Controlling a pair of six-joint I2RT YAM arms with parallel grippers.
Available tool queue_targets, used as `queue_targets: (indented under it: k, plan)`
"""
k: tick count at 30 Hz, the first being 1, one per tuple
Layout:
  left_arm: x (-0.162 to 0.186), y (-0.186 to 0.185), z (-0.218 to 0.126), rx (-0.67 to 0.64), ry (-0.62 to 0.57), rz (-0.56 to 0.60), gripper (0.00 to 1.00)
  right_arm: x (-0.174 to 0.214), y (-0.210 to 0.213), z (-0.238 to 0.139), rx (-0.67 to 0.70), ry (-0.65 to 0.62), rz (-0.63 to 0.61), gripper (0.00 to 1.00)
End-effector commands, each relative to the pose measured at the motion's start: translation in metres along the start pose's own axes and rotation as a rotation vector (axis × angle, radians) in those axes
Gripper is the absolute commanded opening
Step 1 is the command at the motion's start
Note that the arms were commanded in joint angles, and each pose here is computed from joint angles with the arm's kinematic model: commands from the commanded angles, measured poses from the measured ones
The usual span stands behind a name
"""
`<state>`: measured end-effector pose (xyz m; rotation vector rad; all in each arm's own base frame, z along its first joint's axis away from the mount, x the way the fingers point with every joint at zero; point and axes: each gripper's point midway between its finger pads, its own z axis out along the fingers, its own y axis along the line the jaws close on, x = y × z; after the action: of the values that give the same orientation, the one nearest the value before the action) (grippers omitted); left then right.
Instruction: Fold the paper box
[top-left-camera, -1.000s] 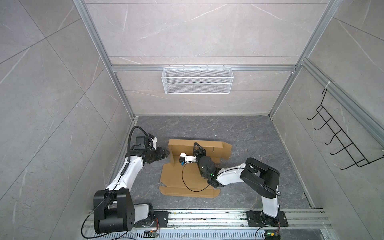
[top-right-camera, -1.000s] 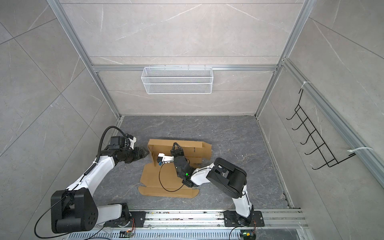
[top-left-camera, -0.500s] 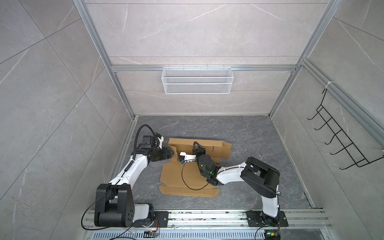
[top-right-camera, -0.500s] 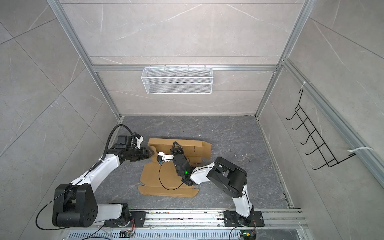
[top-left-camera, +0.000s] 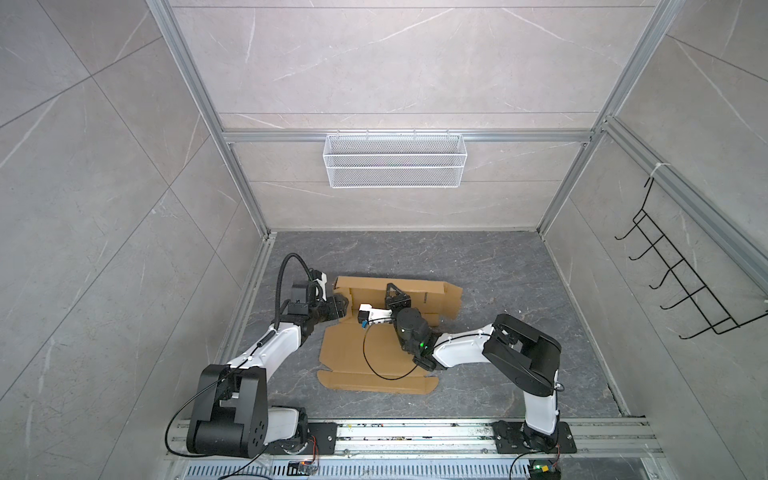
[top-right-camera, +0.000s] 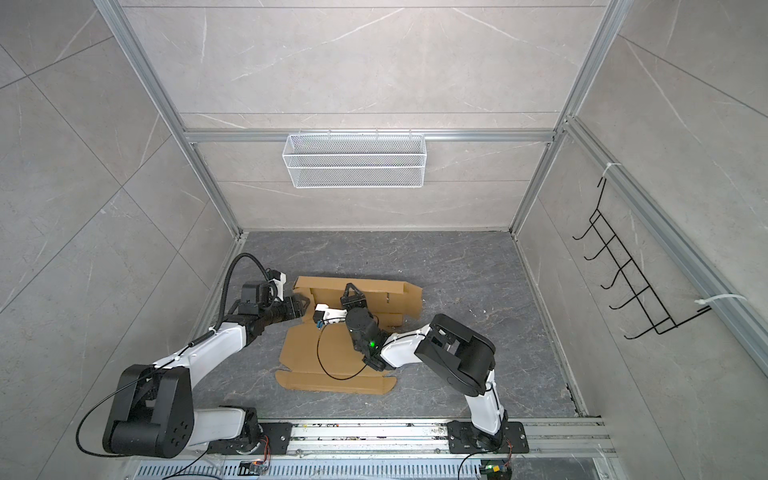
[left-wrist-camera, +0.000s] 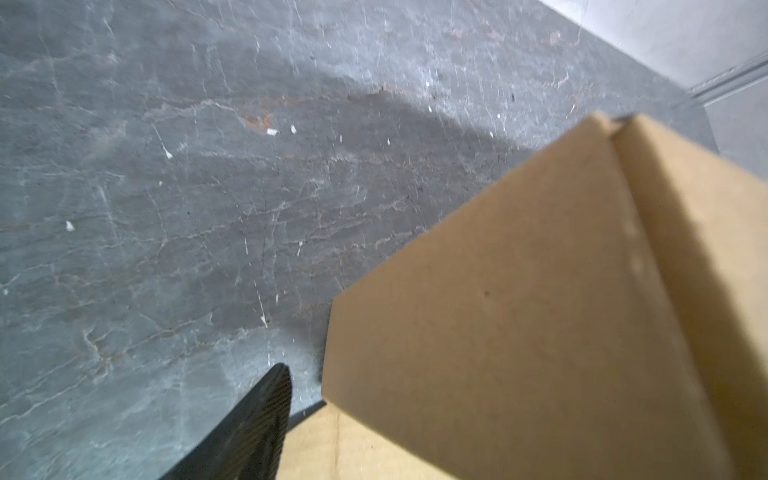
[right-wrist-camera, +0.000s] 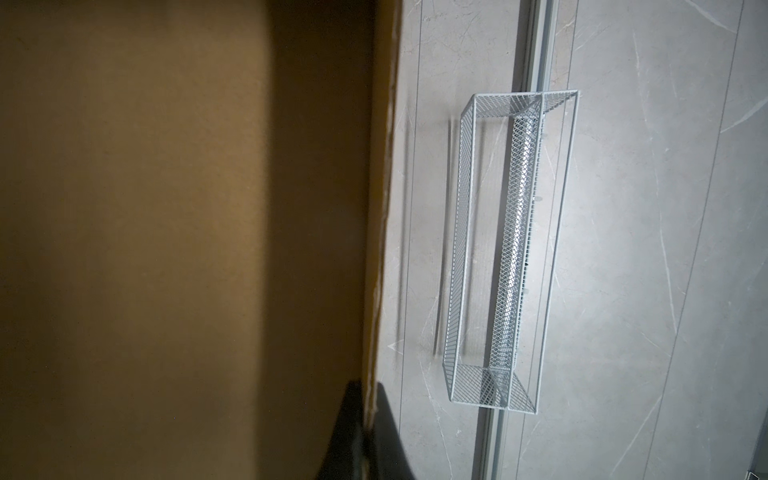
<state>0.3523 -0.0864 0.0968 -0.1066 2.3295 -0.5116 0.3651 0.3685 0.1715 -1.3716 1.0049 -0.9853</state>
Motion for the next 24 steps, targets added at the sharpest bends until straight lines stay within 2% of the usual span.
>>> queue_targets:
  k: [1,5,11,19,24]
  plan:
    - [-0.037,-0.012,-0.007,0.016,-0.178,0.042,0.67,-0.005,0.002,0.000,-0.034,-0.028,-0.006,0.00]
    - [-0.036,-0.015,-0.003,0.023,-0.185,0.057,0.54,-0.005,0.001,-0.001,-0.036,-0.027,-0.006,0.00]
    - [-0.034,-0.015,-0.001,0.011,-0.187,0.075,0.40,-0.004,0.000,-0.002,-0.037,-0.024,-0.001,0.00]
    - [-0.028,-0.013,0.001,-0.073,-0.200,0.129,0.33,-0.006,-0.002,-0.004,-0.037,-0.027,0.000,0.00]
    - [-0.031,-0.004,-0.003,-0.169,-0.241,0.109,0.31,-0.005,-0.004,-0.006,-0.036,-0.024,0.000,0.00]
